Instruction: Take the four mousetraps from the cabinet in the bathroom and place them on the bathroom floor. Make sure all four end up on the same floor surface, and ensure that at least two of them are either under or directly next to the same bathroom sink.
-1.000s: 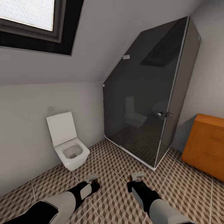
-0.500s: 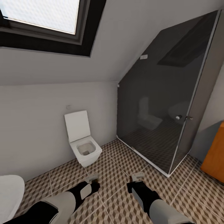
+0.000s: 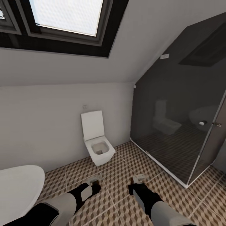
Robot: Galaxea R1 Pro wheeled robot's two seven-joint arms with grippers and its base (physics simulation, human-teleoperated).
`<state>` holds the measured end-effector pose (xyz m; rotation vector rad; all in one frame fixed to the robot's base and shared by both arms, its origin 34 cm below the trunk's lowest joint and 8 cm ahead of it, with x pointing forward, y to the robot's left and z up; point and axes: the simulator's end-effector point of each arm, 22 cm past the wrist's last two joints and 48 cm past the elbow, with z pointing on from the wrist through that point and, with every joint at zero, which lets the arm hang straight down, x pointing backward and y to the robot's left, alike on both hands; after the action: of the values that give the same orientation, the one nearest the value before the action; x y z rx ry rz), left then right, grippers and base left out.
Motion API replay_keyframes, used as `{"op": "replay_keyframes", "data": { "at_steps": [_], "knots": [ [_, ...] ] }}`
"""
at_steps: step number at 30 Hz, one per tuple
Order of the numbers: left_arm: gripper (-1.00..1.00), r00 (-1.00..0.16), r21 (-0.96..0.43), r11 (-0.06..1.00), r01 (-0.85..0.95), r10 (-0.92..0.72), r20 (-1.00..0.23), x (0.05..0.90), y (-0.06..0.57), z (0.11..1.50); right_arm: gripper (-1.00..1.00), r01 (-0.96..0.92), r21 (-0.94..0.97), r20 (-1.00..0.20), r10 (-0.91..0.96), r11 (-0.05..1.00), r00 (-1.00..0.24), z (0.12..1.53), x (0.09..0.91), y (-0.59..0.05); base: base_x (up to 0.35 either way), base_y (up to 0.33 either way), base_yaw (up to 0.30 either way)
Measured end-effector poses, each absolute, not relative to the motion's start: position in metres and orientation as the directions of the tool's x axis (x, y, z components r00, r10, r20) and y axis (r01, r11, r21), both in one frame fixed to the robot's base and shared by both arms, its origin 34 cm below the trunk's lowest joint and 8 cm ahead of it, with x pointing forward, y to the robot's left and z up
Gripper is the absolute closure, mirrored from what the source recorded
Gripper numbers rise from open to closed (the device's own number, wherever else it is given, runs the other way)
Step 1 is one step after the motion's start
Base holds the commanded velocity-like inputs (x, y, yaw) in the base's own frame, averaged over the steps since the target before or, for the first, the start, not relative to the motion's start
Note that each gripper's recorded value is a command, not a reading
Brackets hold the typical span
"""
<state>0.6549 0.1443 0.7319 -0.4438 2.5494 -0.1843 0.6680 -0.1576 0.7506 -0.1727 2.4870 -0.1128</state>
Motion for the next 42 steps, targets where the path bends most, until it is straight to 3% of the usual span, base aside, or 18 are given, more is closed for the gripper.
{"op": "replay_keyframes", "data": {
  "at_steps": [42],
  "knots": [
    [1.0, -0.8, -0.219, 0.936, -0.275, -0.349, -0.489, 0.6549, 0.1442, 0.7319, 1.0, -0.097, -0.123, -0.593, -0.152, 0.988, -0.791, 0.75, 0.6674, -0.1577, 0.0, 0.0, 0.246]
  ]
}}
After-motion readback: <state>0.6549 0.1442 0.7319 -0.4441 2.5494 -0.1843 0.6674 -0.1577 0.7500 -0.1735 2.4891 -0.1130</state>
